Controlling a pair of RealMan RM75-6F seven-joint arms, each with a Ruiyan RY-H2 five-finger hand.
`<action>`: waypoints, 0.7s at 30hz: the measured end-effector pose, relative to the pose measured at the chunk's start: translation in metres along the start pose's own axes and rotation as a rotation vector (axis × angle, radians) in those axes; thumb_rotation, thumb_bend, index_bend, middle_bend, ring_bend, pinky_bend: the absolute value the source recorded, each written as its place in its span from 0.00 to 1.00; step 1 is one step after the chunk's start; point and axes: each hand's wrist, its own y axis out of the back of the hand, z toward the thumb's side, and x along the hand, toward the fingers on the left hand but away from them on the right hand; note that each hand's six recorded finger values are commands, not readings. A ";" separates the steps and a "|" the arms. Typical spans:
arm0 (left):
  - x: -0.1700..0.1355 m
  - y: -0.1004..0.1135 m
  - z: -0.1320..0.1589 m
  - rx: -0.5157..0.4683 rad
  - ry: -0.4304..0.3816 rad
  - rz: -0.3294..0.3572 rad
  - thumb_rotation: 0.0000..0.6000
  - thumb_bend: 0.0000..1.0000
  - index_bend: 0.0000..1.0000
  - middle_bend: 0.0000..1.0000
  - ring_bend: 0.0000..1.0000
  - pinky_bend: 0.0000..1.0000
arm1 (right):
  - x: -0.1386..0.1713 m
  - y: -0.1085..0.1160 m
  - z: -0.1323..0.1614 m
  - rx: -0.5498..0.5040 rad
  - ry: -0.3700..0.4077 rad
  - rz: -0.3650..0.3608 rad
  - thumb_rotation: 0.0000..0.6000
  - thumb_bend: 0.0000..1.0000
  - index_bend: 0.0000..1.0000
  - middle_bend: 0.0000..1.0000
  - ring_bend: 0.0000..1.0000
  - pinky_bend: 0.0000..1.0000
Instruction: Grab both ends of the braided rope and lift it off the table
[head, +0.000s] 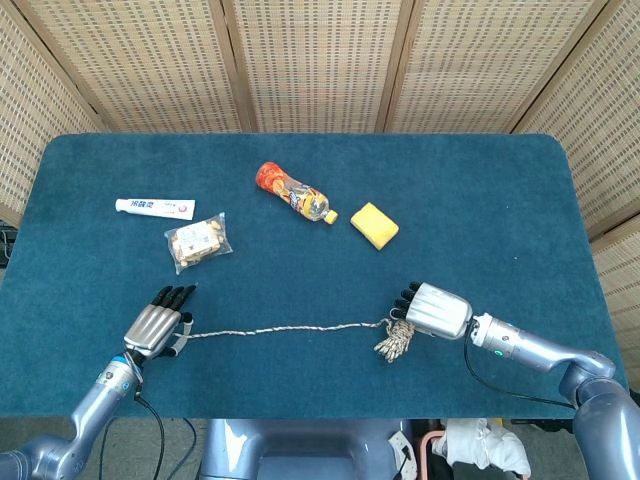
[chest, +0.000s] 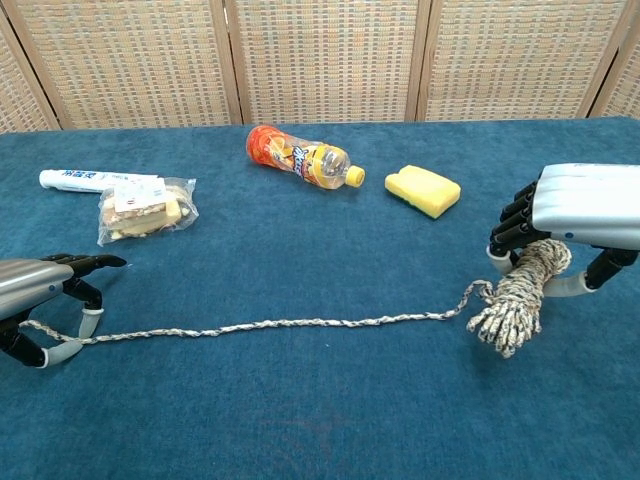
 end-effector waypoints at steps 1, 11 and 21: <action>0.000 0.000 0.000 -0.002 0.000 -0.001 1.00 0.41 0.67 0.00 0.00 0.00 | 0.000 0.000 0.000 -0.002 -0.002 -0.002 1.00 0.62 0.61 0.61 0.49 0.55; 0.002 0.007 -0.003 0.005 0.008 0.025 1.00 0.44 0.72 0.00 0.00 0.00 | -0.001 0.006 -0.004 -0.044 -0.032 -0.034 1.00 0.69 0.61 0.61 0.49 0.56; -0.002 0.061 -0.022 0.114 -0.004 0.190 1.00 0.48 0.79 0.00 0.00 0.00 | -0.022 0.040 -0.003 -0.193 -0.072 -0.173 1.00 0.73 0.63 0.64 0.52 0.59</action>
